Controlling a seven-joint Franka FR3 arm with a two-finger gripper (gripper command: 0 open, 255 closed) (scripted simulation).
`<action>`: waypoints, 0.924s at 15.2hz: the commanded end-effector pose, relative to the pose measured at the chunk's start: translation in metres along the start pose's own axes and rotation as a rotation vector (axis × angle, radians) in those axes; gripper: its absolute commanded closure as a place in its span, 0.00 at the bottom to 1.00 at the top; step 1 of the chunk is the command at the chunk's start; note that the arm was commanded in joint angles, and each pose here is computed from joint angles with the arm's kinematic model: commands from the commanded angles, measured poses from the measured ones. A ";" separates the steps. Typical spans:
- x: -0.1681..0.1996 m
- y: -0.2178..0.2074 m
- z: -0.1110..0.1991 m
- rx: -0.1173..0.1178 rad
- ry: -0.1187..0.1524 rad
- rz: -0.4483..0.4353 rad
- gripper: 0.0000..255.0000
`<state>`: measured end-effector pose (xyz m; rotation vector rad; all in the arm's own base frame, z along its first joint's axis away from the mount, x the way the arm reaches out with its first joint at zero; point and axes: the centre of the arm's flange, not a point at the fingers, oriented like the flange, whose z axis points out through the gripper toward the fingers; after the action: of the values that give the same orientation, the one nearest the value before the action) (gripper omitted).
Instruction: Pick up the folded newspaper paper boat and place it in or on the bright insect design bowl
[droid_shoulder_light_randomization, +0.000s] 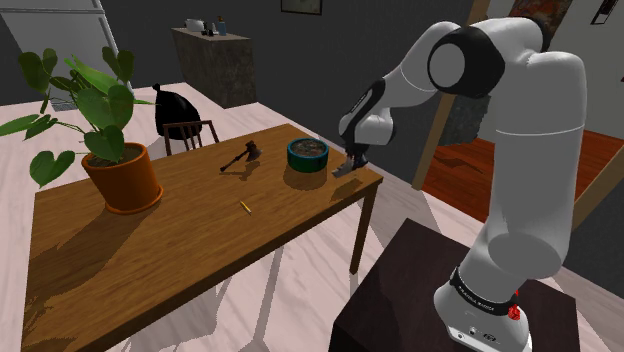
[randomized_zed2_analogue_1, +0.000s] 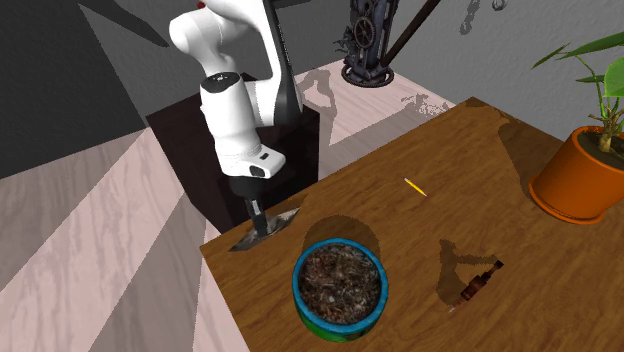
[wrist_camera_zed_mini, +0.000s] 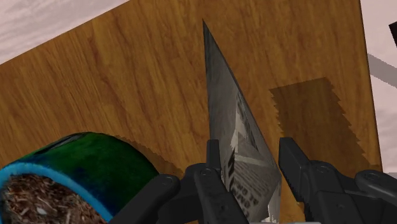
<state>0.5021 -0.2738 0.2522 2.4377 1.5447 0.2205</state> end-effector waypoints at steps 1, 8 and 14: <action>-0.001 0.004 -0.010 0.000 0.000 0.000 1.00; -0.001 0.014 -0.045 0.000 0.000 0.000 1.00; -0.001 0.023 -0.076 0.000 0.000 0.000 1.00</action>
<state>0.5019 -0.2745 0.3248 2.4378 1.5447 0.2210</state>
